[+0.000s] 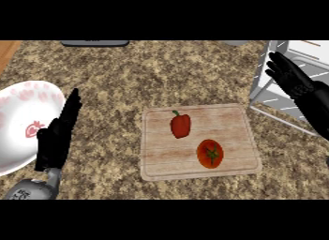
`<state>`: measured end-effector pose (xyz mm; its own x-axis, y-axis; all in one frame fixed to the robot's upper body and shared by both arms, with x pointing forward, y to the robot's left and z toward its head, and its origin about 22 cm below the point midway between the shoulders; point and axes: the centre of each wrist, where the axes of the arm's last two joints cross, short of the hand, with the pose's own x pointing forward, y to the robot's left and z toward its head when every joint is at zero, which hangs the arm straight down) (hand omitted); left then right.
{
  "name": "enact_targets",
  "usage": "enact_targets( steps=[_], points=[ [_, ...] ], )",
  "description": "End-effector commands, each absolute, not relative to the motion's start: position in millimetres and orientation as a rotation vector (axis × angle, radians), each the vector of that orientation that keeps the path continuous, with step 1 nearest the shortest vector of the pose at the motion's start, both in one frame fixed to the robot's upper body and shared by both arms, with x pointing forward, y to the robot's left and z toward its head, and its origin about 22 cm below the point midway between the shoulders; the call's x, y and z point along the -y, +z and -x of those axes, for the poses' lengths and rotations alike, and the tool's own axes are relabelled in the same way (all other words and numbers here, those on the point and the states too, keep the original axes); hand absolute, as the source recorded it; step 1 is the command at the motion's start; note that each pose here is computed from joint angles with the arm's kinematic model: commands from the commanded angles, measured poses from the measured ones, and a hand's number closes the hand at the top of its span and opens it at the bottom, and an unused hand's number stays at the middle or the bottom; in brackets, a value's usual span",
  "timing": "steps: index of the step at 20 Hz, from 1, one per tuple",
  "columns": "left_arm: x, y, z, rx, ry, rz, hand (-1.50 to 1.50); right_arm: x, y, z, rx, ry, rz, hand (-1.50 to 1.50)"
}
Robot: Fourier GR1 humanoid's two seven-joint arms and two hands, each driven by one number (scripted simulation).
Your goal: Pick the tomato from the cutting board and place it in the tiered basket
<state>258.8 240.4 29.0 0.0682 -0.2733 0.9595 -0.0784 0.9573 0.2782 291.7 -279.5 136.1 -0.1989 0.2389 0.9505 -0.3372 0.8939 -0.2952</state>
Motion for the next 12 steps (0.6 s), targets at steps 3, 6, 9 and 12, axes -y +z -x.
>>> enact_targets(
  steps=[3, 6, 9, 12],
  points=[
    [-276, 9, -244, 1.376, -0.109, -0.298, 0.00, 251, 50, -275, 1.661, 0.173, -0.515, 1.50],
    [-293, 5, -241, 1.304, -0.090, -0.332, 0.00, 226, 4, -260, 1.583, -0.103, -0.799, 1.50],
    [-303, -10, -228, 1.227, -0.059, -0.288, 0.00, 213, -1, -249, 1.835, -0.367, -0.894, -1.50],
    [-330, -13, -226, 1.210, -0.048, -0.305, 0.00, 246, -49, -218, 1.824, -0.107, -0.471, -1.50]
  ],
)
